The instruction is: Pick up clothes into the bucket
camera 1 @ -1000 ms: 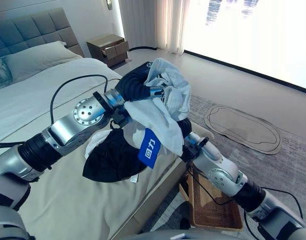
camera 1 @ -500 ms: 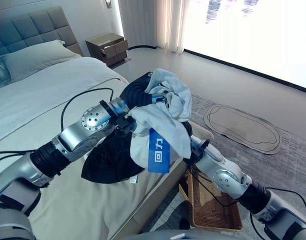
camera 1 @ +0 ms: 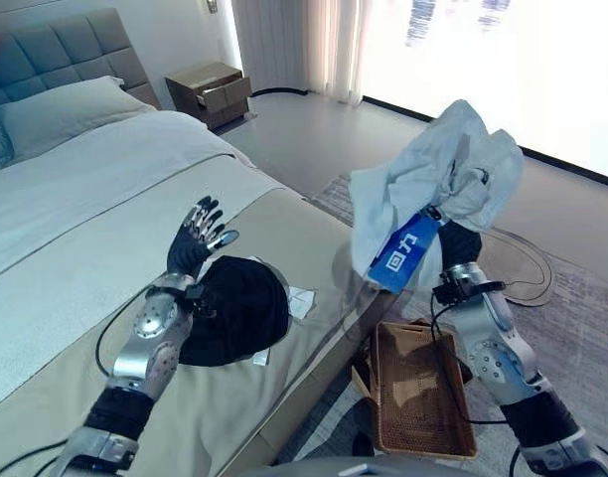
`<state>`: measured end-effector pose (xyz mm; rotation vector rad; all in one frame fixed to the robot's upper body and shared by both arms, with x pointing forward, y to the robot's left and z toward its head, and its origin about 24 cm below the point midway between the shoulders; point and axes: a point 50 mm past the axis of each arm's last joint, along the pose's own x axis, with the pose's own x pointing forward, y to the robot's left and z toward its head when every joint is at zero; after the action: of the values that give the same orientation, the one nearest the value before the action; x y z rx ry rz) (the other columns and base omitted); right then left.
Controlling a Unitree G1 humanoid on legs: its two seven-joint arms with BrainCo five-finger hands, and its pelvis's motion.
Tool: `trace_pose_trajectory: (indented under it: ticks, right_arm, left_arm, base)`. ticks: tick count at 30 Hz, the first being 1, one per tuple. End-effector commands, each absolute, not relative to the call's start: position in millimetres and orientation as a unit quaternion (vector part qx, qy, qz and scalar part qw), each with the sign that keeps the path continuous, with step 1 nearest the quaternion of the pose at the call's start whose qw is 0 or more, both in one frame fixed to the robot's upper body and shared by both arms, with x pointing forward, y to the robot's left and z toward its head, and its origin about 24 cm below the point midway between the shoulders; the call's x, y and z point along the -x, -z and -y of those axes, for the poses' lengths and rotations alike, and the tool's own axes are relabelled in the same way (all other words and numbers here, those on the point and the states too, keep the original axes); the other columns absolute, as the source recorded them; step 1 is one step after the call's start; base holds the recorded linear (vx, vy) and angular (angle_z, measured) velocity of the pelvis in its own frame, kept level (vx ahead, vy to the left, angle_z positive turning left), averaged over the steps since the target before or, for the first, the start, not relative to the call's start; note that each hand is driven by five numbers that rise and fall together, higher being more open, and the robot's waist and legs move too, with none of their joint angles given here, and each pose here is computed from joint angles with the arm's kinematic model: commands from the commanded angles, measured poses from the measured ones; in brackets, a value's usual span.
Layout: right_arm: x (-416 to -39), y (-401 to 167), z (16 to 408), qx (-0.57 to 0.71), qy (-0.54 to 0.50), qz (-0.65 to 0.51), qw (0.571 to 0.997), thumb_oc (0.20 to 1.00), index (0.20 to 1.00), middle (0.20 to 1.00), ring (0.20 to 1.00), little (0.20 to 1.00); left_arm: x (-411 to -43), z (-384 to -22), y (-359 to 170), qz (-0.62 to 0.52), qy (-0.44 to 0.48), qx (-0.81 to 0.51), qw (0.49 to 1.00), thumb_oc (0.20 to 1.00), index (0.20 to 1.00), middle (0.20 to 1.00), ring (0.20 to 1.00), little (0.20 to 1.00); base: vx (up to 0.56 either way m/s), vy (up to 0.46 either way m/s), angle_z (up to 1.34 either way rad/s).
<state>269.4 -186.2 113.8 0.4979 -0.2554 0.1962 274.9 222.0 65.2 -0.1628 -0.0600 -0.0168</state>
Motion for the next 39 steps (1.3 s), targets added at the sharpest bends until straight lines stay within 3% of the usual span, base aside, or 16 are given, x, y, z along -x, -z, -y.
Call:
trace_pose_trajectory:
  ticks: [1, 9, 14, 21, 37, 38, 39]
  right_arm:
    - [-269, -138, 202, -0.242, -0.045, 0.212, 0.946, 0.2, 0.2, 0.2, 0.2, 0.2]
    - [-278, -109, 247, -0.165, 0.122, 0.167, 0.964, 0.2, 0.2, 0.2, 0.2, 0.2]
    - [-283, -73, 285, -0.058, 0.256, 0.079, 0.962, 0.2, 0.2, 0.2, 0.2, 0.2]
    - [-296, -60, 304, -0.005, 0.308, 0.019, 0.951, 0.2, 0.2, 0.2, 0.2, 0.2]
    - [-339, -131, 341, 0.108, 0.377, 0.041, 0.919, 0.2, 0.2, 0.2, 0.2, 0.2]
    - [-337, -134, 354, 0.129, 0.399, 0.021, 0.907, 1.0, 1.0, 1.0, 1.0, 1.0]
    - [-336, -136, 361, 0.144, 0.408, 0.006, 0.901, 1.0, 1.0, 1.0, 1.0, 1.0]
  left_arm:
    - [-287, -237, -88, 0.085, -0.015, 0.035, 0.996, 1.0, 1.0, 1.0, 1.0, 1.0]
    - [-288, -242, -68, 0.06, -0.074, 0.025, 0.995, 1.0, 1.0, 1.0, 1.0, 1.0]
    - [-281, -245, -34, 0.005, -0.14, 0.008, 0.99, 1.0, 1.0, 1.0, 1.0, 1.0]
    - [-263, -239, 9, -0.073, -0.191, 0.033, 0.978, 1.0, 1.0, 1.0, 1.0, 1.0]
    - [-270, -224, 5, -0.059, -0.205, 0.051, 0.976, 1.0, 1.0, 1.0, 1.0, 1.0]
    - [-270, -224, 4, -0.058, -0.206, 0.05, 0.976, 1.0, 1.0, 1.0, 1.0, 1.0]
    - [-270, -224, 4, -0.058, -0.203, 0.048, 0.976, 1.0, 1.0, 1.0, 1.0, 1.0]
  base:
    - [-0.05, -0.005, -0.01]
    - [-0.14, 0.005, 0.04]
    - [-0.05, 0.009, 0.03]
    - [-0.04, -0.06, 0.05]
    - [-0.04, -0.02, 0.02]
    - [0.0, -0.004, 0.04]
    - [0.0, 0.0, 0.0]
